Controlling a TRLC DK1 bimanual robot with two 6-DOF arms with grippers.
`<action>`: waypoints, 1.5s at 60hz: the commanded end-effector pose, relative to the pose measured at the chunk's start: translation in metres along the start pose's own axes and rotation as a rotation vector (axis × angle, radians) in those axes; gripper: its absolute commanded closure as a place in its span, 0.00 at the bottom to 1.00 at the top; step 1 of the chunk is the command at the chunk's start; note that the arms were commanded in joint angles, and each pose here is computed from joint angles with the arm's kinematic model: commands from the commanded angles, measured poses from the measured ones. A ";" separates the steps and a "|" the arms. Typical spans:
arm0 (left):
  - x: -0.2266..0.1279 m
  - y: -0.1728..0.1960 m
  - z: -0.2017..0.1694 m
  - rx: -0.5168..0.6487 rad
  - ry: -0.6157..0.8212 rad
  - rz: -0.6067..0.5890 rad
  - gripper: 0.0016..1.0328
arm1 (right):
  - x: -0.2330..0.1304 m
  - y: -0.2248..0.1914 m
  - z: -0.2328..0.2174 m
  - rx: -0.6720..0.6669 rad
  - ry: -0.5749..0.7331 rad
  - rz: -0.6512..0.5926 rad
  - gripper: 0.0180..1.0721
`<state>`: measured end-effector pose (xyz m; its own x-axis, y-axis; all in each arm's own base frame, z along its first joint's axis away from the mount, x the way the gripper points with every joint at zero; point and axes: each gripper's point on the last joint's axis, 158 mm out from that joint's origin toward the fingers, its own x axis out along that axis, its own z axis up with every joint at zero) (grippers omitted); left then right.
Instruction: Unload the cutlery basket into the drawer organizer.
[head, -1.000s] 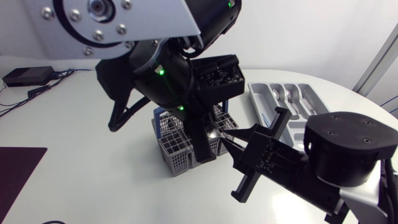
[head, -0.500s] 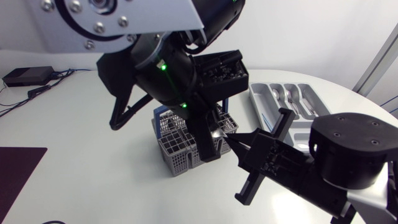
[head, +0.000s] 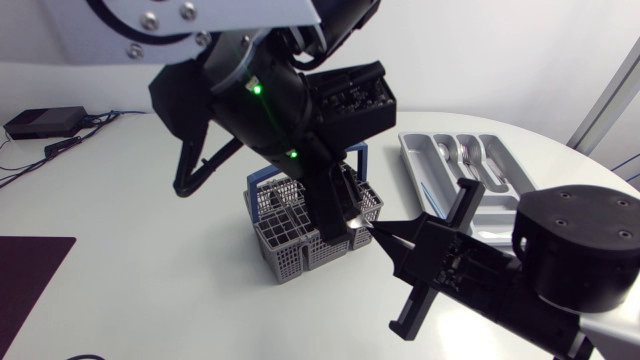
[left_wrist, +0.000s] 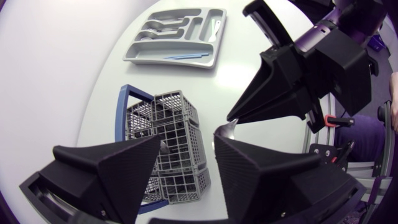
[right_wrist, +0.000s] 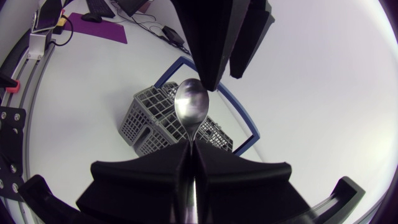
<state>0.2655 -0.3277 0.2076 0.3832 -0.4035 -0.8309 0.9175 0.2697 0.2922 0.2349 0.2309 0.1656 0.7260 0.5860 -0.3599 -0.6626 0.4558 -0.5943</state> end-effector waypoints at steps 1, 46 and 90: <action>-0.001 0.014 0.002 -0.051 -0.002 0.021 0.06 | -0.007 0.005 -0.005 -0.020 0.001 0.014 0.95; 0.032 0.052 -0.029 -0.107 0.055 0.169 0.06 | -0.041 -0.038 -0.114 0.004 0.125 0.118 0.95; 0.065 0.046 -0.046 -0.080 0.155 0.206 0.07 | -0.048 -0.126 -0.280 -0.064 0.336 0.282 0.95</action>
<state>0.3284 -0.2975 0.1589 0.5466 -0.2108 -0.8104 0.8043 0.4013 0.4382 0.3265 -0.0249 0.0667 0.5631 0.4409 -0.6989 -0.8263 0.3106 -0.4698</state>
